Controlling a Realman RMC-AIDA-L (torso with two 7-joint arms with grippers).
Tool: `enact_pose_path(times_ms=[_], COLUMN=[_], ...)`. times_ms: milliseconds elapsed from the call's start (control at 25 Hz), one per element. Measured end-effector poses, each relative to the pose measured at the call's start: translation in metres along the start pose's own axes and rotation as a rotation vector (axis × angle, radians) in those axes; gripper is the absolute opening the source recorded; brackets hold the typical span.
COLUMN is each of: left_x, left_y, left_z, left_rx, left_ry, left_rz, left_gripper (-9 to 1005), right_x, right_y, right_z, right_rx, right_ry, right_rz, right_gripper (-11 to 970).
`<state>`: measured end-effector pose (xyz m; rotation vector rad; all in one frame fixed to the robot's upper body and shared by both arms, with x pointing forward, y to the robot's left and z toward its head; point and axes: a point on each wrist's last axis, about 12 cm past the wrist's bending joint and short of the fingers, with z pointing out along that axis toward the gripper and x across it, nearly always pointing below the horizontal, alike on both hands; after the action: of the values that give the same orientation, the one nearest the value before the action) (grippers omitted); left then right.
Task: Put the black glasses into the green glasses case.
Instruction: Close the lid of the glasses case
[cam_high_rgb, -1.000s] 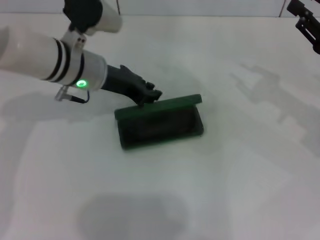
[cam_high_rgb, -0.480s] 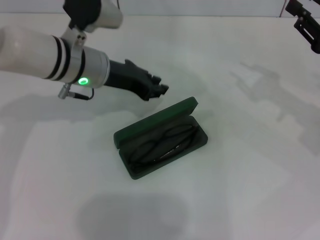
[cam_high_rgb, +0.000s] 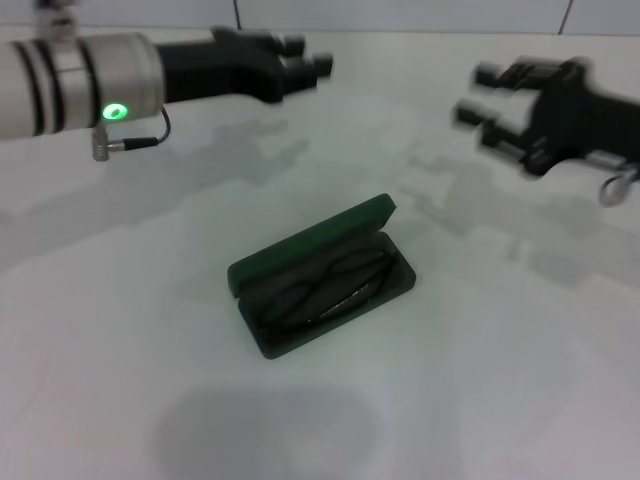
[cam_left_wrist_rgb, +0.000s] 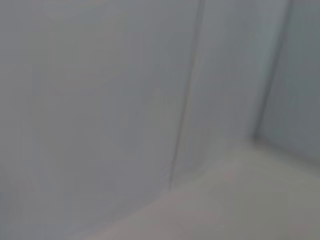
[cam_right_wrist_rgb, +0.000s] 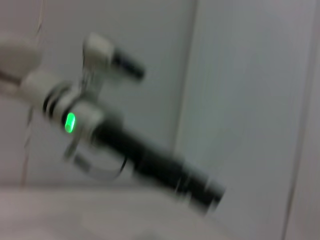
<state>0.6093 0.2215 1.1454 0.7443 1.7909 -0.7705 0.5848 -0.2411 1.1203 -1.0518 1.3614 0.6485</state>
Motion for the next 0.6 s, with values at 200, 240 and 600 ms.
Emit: enact_pose_path(times_ms=[200, 240, 600], left_x=[0.009, 0.011, 0.02], left_y=[0.001, 0.001, 0.003], left_z=[-0.015, -0.017, -0.015], left_rx=[-0.015, -0.02, -0.029], left_ry=[-0.186, -0.203, -0.216], left_rz=[-0.022, -0.036, -0.044], left_gripper=[458, 490, 823], right_x=[0.0, -0.001, -0.005], right_y=[0.009, 0.011, 0.024], right_z=[0.031, 0.033, 0.063], right_rx=[-0.147, -0.168, -0.26], right_ry=[0.176, 0.189, 0.318], right_rz=[-0.037, -0.055, -0.228], right_gripper=[374, 374, 671])
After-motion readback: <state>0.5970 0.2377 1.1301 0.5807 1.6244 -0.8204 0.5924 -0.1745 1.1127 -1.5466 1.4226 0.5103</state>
